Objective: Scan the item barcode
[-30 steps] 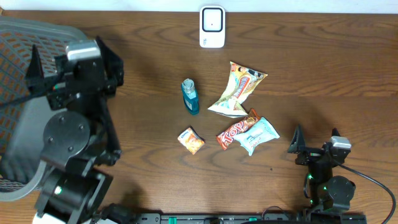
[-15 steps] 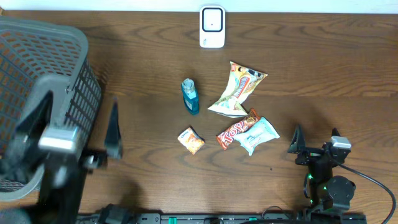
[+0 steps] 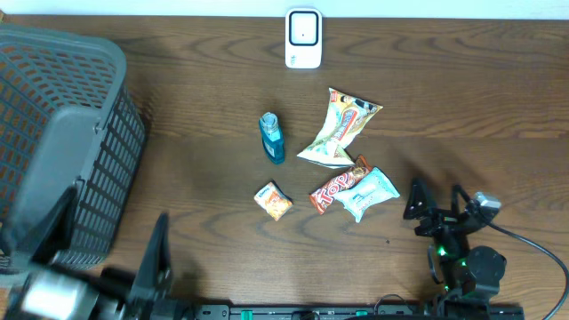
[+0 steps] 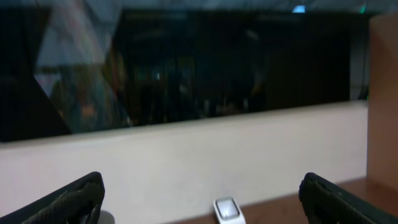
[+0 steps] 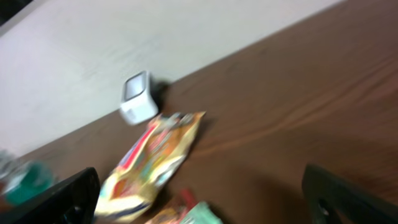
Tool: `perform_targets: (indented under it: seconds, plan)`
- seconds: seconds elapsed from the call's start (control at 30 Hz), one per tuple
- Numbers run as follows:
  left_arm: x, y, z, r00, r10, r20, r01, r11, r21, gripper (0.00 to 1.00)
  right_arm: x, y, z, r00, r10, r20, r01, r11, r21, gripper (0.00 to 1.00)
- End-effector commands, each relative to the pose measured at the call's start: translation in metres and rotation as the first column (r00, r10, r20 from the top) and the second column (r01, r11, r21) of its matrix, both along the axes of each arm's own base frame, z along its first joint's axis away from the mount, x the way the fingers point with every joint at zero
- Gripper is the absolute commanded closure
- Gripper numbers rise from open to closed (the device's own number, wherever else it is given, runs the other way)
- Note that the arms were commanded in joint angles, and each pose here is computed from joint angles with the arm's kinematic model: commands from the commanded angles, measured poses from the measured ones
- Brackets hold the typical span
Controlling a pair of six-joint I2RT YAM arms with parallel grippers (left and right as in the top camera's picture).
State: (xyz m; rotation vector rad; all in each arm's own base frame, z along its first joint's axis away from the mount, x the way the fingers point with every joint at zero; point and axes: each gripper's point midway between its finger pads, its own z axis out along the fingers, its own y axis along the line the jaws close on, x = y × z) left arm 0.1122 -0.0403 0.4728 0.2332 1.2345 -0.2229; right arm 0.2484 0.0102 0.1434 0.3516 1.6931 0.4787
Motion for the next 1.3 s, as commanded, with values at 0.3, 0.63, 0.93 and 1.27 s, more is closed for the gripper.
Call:
perform_targets:
  seconds: [0.3,0.63,0.93,1.27]
  plan:
    - [-0.06,0.012,-0.011,0.991,-0.005,0.133,0.011,0.999,-0.039,0.0,-0.027,0.079,-0.016,0.881,0.465,-0.087,-0.43,0.864,0.263,0.01]
    - [-0.06,0.016,-0.004,0.977,0.073,0.202,-0.084,0.995,0.047,0.0,-0.031,0.088,0.006,0.855,0.518,-0.008,-0.492,0.818,0.298,0.02]
    - [-0.048,0.045,0.0,0.942,0.262,0.208,-0.264,0.964,-0.017,0.0,-0.027,0.084,0.013,0.866,0.5,0.018,-0.493,0.848,0.193,0.01]
    - [0.018,0.038,-0.072,0.959,0.282,0.013,-0.282,0.957,0.068,0.0,-0.01,0.088,0.056,0.87,0.487,-0.073,-0.485,0.874,0.038,0.01]
